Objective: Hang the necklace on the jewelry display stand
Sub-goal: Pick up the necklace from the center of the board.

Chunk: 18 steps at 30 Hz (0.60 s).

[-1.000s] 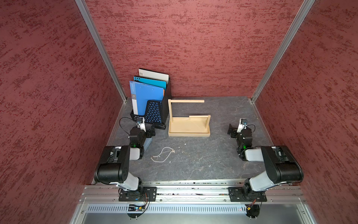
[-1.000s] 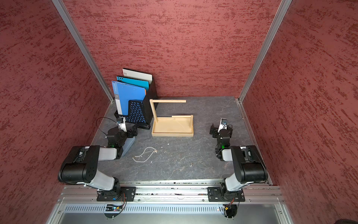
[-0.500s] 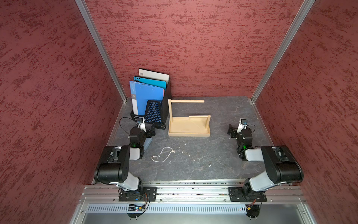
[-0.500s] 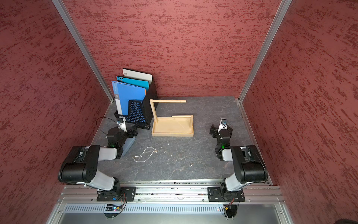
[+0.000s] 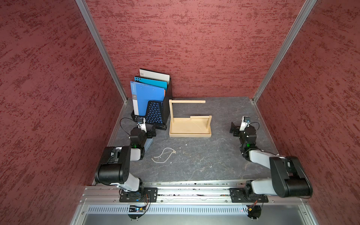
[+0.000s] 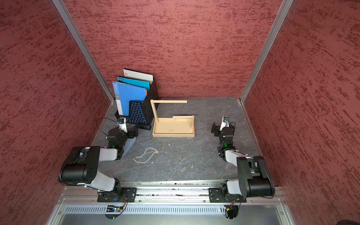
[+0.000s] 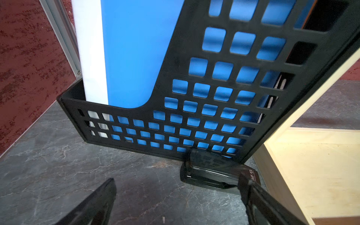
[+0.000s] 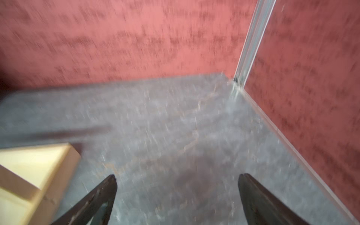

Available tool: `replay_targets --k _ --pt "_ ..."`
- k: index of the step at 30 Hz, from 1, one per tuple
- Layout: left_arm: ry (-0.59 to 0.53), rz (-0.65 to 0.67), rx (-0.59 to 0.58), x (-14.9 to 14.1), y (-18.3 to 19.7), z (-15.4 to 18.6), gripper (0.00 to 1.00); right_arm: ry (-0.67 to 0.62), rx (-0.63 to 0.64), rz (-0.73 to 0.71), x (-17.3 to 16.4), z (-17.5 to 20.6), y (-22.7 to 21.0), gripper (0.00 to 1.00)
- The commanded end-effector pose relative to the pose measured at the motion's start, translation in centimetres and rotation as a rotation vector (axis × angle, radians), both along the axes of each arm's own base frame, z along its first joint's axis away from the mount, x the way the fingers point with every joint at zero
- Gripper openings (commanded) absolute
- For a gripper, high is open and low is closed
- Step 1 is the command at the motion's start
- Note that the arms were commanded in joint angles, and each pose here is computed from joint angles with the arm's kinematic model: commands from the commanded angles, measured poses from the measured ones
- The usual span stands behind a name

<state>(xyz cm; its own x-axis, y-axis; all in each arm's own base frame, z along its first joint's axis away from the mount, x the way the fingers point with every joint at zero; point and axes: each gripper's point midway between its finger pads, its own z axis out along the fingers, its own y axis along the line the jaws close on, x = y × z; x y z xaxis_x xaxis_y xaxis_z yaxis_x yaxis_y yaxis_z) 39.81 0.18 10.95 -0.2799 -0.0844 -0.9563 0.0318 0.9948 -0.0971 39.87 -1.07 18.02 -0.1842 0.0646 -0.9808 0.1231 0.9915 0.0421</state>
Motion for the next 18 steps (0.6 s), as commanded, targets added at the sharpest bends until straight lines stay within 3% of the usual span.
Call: replay_targets --k 1,4,8,10,14,16,18 --pt "-0.017 0.012 0.012 0.1 -0.1 2.1 0.99 0.040 0.085 -0.011 -0.2 3.5 0.2 0.99" --pt "0.027 0.038 0.030 0.1 -0.3 4.1 0.99 0.177 0.186 -0.024 -0.5 4.8 0.6 0.99" --pt "0.140 0.120 -0.099 -1.0 0.2 7.3 0.99 0.373 0.304 -0.012 -1.8 5.6 1.9 0.99" --pt "0.281 0.172 -0.202 -2.4 1.0 7.5 1.00 0.425 0.354 0.003 -2.8 5.6 2.6 0.99" --pt "0.532 0.103 -0.428 -4.9 -1.0 5.7 1.00 0.541 0.468 0.032 -5.1 4.5 5.0 0.99" --pt "0.637 0.060 -0.422 -6.6 -3.6 4.2 1.00 0.644 0.513 0.079 -6.4 2.6 7.4 0.99" --pt "0.700 0.014 -0.306 -8.8 -6.8 3.0 0.99 0.766 0.498 0.125 -8.1 0.2 10.3 0.99"
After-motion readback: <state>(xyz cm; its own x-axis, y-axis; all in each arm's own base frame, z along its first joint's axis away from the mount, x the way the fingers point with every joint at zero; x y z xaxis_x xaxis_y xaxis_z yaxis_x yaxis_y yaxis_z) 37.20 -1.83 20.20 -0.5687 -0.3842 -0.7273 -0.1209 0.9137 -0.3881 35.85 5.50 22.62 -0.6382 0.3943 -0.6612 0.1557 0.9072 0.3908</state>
